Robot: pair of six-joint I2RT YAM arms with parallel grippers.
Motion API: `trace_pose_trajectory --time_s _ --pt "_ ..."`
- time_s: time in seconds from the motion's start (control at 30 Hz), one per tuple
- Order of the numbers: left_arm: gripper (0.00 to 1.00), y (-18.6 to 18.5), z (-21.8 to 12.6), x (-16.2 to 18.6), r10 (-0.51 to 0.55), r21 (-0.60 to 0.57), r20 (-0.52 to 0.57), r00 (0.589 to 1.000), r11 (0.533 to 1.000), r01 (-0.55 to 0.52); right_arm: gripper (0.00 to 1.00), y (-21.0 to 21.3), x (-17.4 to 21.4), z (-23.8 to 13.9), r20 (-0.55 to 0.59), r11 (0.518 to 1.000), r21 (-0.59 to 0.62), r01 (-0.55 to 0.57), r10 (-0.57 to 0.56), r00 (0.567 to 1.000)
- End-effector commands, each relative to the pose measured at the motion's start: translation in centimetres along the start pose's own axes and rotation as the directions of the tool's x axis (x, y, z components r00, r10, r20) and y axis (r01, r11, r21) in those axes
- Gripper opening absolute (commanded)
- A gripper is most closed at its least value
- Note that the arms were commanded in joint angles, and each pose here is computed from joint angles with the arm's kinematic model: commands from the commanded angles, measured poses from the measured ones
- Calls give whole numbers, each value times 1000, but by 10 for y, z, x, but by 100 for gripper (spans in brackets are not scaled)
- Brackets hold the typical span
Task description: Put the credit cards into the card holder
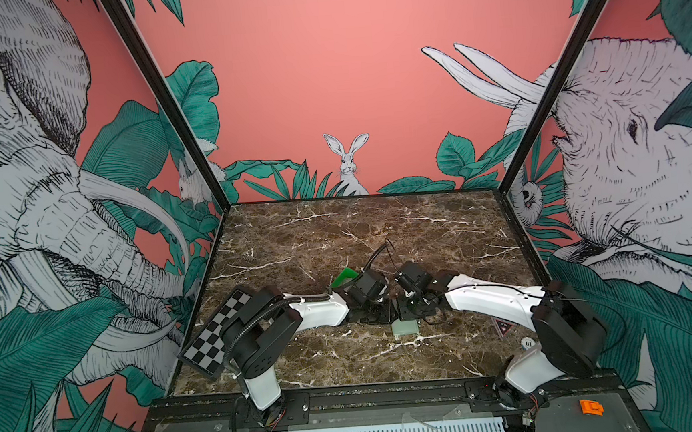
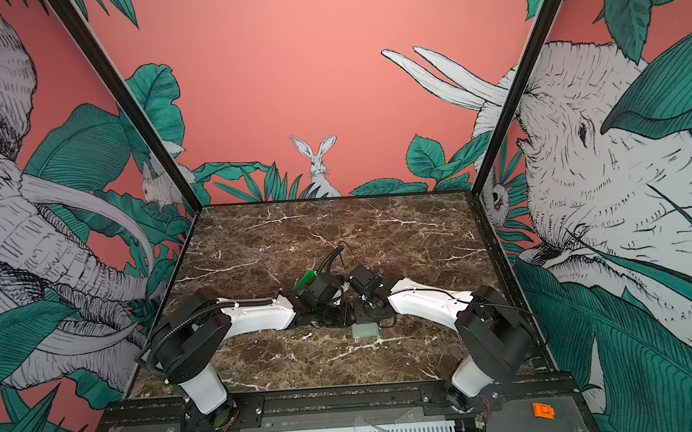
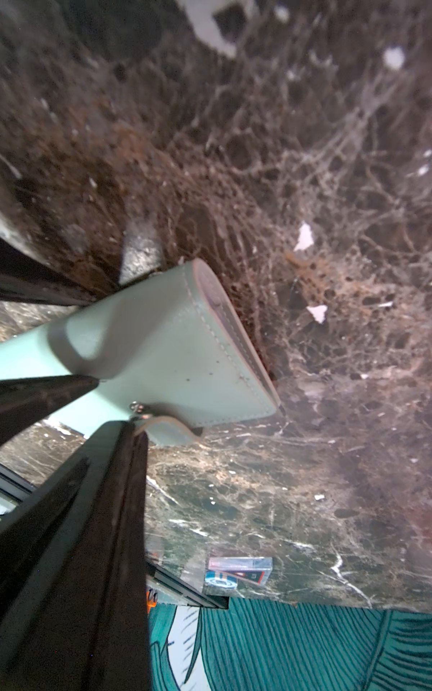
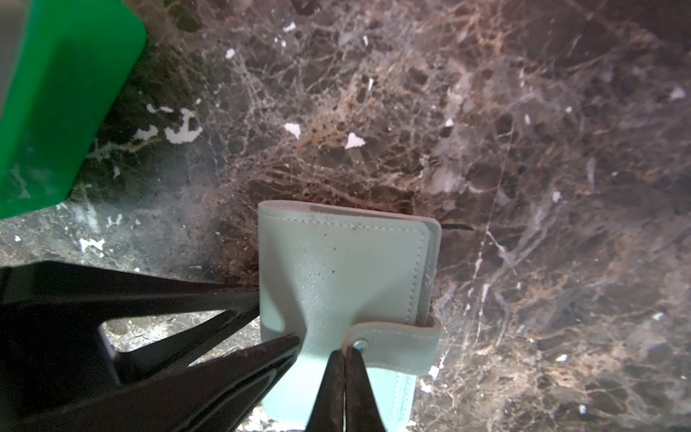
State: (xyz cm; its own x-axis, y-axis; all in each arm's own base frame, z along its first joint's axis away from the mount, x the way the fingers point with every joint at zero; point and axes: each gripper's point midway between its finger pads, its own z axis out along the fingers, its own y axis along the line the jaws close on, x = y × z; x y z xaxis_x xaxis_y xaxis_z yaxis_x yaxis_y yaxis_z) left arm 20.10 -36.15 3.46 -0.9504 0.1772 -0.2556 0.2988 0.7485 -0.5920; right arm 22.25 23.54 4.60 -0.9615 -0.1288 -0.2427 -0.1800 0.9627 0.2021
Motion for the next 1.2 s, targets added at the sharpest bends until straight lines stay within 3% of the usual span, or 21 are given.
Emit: trace_pose_trajectory --time_s 0.0,1.17 --pt "33 3 2 1 -10 0 0 1000 1000 10 0 2 4 4 -17 1000 -1 22 -22 1000" --pt "31 4 -1 2 -14 1 3 1000 1000 14 0 -10 24 30 -110 999 45 9 -4 994"
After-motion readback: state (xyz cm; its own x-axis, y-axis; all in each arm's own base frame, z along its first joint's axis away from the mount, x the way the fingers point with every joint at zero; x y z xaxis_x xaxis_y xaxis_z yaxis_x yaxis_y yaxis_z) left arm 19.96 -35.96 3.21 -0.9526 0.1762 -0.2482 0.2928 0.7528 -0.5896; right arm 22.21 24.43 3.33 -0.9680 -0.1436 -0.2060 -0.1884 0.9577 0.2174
